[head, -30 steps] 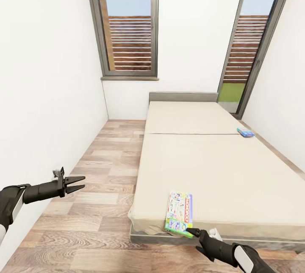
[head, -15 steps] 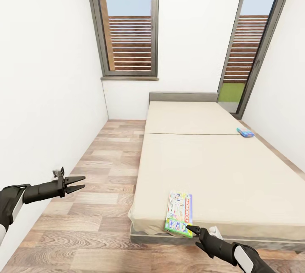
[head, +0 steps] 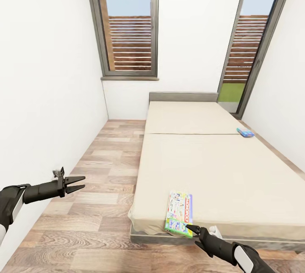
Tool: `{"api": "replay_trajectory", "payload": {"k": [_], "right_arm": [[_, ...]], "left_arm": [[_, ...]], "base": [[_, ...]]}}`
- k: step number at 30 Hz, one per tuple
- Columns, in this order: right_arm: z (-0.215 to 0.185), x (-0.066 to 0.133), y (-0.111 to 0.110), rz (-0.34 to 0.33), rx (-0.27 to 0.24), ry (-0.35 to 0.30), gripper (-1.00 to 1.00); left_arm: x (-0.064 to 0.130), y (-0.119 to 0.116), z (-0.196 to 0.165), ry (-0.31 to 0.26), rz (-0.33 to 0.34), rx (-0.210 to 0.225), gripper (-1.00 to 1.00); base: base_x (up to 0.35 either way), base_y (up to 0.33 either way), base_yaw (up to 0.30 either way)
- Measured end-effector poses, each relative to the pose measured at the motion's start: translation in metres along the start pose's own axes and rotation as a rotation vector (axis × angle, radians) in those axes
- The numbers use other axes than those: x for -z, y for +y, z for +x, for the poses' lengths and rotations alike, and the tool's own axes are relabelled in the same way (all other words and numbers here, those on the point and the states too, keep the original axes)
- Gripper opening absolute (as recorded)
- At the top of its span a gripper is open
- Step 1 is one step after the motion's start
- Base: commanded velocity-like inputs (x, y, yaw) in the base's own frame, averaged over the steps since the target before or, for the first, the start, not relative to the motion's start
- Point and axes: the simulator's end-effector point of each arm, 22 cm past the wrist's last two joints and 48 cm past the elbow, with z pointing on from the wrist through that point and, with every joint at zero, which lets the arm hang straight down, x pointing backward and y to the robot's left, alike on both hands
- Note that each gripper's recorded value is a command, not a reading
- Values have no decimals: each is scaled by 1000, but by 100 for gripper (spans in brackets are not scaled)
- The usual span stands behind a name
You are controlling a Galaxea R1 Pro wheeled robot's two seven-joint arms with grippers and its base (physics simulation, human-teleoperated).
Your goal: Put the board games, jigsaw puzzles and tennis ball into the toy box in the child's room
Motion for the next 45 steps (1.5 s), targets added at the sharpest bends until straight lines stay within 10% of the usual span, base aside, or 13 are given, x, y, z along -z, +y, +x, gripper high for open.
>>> {"api": "replay_trajectory", "payload": {"k": [45], "right_arm": [[1, -1, 0, -2, 0, 1, 100]], "left_arm": [[0, -1, -1, -3, 4, -3, 100]], "base": [[0, 19, 0]]}}
